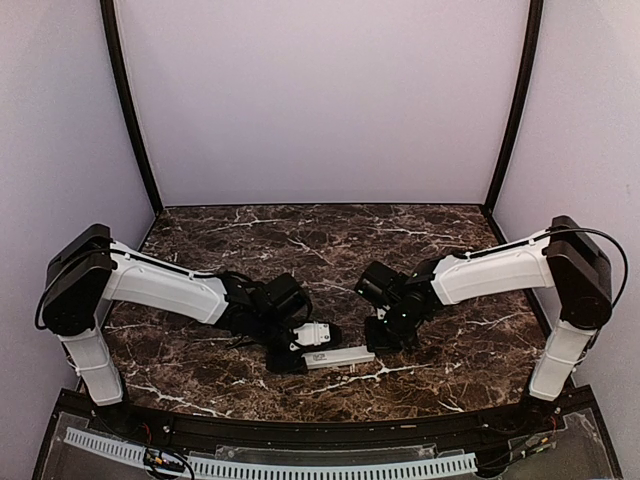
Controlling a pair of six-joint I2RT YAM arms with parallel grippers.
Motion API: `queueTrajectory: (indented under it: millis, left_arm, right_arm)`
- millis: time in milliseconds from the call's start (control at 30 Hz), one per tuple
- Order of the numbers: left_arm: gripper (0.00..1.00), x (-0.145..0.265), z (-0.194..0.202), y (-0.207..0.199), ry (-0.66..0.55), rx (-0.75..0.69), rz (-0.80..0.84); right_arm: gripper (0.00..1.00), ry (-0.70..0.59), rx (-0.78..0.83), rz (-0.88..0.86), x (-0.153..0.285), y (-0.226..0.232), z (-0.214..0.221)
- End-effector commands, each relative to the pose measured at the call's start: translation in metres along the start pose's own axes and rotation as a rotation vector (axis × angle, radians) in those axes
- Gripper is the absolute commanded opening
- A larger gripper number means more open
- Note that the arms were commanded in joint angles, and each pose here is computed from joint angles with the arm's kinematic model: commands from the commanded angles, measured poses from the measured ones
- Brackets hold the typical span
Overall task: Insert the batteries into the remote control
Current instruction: Hold the remote control at the center of the board.
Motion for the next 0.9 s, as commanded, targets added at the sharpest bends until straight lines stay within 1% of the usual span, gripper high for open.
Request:
queueTrajectory:
  millis: [0,133,200,333,467,733,867]
  left_arm:
    - [0.45,-0.009,0.012,0.001,0.059,0.012,0.01]
    - [0.34,-0.009,0.01,-0.001,0.051,0.017,0.029]
    - [0.25,-0.009,0.01,-0.002,0.052,0.015,0.032]
    - [0.19,-0.008,0.01,-0.002,0.051,0.014,0.032]
    - [0.16,-0.008,0.009,-0.002,0.052,0.019,0.038]
    - [0.15,-0.007,0.009,-0.004,0.054,0.019,0.046]
    - [0.14,-0.007,0.008,-0.004,0.055,0.018,0.046]
  right_arm:
    - [0.0,0.003,0.013,-0.002,-0.002,0.003,0.0]
    - [0.0,-0.001,0.012,-0.006,-0.001,0.003,0.0]
    - [0.0,-0.007,0.009,-0.011,-0.001,0.004,0.0]
    - [0.0,-0.007,0.002,-0.01,-0.001,0.003,0.0]
    - [0.0,0.01,-0.003,0.027,0.001,-0.003,0.004]
    - [0.0,-0.003,-0.06,0.089,0.018,-0.024,0.016]
    - [0.0,0.009,-0.088,0.099,0.017,-0.031,0.024]
Point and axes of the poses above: each gripper's point midway between its finger pads, its own x axis back along the fingers, its own y axis along the line the jaws close on, z = x × y, the point moved 6 cm from there along x, back along the fingers, and after that the axes turned 10 degrees about x, right-handed, at the moved point
